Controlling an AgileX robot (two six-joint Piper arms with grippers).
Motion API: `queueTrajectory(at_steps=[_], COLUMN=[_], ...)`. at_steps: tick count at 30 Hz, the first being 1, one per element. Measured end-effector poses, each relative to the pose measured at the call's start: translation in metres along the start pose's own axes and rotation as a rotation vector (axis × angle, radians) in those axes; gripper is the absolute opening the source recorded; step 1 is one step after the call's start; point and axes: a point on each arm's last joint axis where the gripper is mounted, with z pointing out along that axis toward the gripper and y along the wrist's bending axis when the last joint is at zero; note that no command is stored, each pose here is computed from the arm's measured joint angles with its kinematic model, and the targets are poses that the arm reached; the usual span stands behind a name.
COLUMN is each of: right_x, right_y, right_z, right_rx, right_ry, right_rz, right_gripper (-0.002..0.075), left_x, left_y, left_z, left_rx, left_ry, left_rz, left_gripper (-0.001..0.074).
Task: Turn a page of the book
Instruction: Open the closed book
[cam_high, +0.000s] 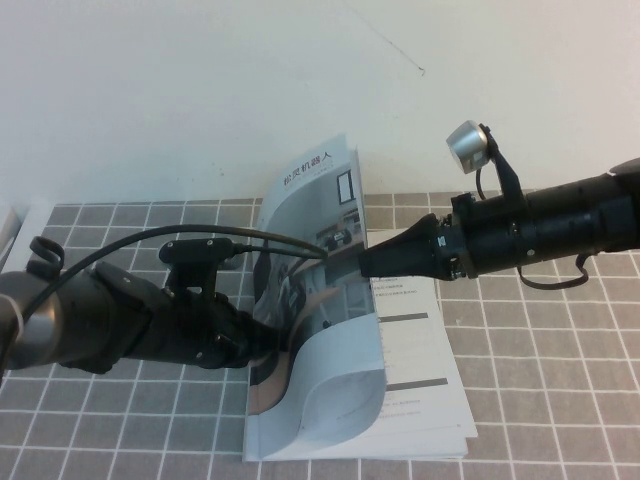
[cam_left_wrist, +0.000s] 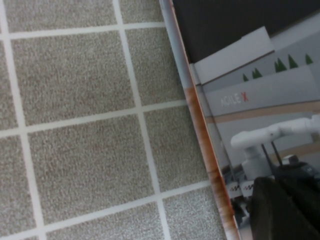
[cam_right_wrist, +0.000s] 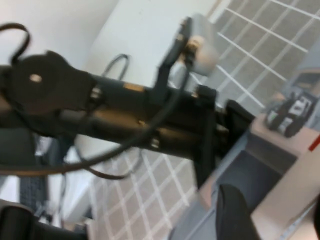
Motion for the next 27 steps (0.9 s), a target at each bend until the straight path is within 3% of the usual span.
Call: queueTrajectory(at_steps=[13, 27], right_x=[0.001, -0.015], right_y=[0.010, 0.017], right_z=[0.010, 0.008], right_rx=[-0.060, -0.078], right_ry=[0.007, -0.037], right_rz=[0.008, -0.023], right_gripper=[0.0335, 0.0336], left_x=[-0.003, -0.033], left_y=[-0.006, -0.046], left_z=[-0.007, -0.105], left_rx=[0.037, 0.158], left_ry=[-0.020, -0.283], left_rz=[0.026, 0.148], left_gripper=[-0.0004, -0.0004])
